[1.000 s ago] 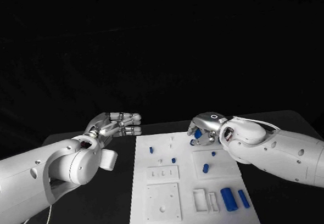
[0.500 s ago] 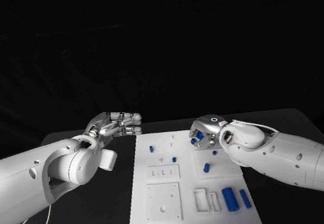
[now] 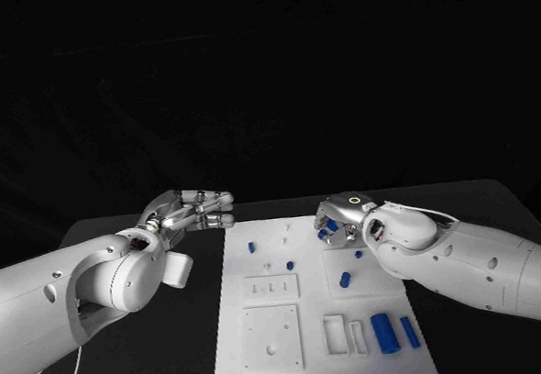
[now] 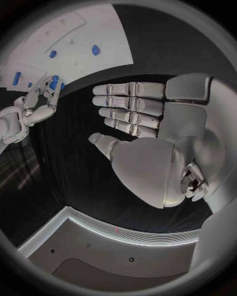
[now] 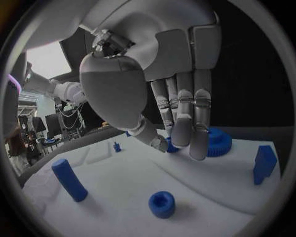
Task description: Assemble the parts on the task board
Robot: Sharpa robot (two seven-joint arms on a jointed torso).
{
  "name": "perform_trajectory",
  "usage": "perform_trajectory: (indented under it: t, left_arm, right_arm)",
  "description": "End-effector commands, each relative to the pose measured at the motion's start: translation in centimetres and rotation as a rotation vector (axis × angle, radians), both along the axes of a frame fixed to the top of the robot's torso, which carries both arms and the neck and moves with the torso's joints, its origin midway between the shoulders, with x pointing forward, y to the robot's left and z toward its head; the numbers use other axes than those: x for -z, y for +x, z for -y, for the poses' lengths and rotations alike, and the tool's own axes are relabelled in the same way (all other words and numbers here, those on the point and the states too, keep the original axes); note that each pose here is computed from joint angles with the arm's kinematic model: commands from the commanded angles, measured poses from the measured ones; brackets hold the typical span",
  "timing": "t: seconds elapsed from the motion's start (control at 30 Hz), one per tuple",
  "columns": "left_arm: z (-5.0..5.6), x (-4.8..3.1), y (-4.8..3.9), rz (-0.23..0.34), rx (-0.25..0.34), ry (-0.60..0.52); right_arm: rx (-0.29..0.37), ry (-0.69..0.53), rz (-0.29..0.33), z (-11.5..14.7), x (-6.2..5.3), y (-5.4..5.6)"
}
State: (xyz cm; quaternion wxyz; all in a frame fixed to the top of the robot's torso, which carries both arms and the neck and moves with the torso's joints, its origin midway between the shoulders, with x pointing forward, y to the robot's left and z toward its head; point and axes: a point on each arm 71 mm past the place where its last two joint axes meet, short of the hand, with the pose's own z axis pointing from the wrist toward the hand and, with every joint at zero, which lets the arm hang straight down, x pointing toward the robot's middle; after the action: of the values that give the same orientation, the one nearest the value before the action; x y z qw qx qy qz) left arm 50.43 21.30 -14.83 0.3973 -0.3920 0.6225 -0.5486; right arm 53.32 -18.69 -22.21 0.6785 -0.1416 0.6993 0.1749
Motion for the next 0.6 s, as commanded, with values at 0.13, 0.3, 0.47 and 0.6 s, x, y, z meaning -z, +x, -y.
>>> perform_trajectory:
  t: [0.13,0.3,0.47,0.6]
  left_arm:
    - [0.33,-0.15,-0.02,0.0,0.025,-0.003]
    - [0.31,-0.12,0.03,-0.002,0.025,-0.002]
    - [0.3,-0.11,0.03,-0.003,0.027,-0.002]
    - [0.32,-0.1,0.04,-0.005,0.029,-0.002]
  right_arm:
    - [-0.001,-0.025,0.001,-0.18,0.12,-0.01]
    - [0.001,-0.033,0.003,-0.16,0.13,-0.02]
    - [-0.002,-0.029,0.019,-0.27,-0.01,-0.08]
    - [0.005,-0.018,0.058,-0.45,-0.36,-0.15]
